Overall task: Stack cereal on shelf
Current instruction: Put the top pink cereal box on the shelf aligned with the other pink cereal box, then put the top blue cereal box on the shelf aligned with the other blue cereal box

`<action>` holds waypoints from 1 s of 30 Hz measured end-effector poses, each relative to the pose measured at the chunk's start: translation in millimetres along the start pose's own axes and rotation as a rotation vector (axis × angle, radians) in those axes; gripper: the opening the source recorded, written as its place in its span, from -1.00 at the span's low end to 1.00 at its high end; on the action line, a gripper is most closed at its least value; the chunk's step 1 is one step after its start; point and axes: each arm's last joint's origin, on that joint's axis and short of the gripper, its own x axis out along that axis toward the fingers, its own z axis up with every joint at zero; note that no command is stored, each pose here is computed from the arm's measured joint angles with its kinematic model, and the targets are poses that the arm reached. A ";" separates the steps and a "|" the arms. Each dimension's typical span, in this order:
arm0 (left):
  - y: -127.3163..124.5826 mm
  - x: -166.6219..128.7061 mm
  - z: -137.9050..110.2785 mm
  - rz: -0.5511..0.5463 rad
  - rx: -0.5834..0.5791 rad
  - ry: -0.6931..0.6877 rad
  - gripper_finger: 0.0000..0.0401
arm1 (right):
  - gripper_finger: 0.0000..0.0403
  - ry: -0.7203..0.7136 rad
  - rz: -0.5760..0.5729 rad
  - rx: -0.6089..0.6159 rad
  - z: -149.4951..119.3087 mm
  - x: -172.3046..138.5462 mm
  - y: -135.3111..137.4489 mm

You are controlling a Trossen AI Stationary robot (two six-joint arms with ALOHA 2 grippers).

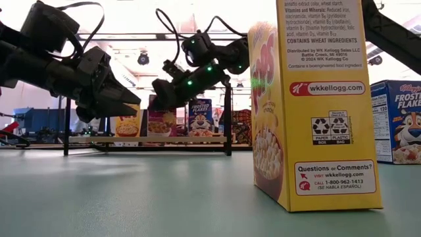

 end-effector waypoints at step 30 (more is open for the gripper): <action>-3.2 -1.4 -1.7 -0.021 -0.004 0.009 0.13 | 0.01 0.401 0.202 0.070 56.0 -147.9 72.7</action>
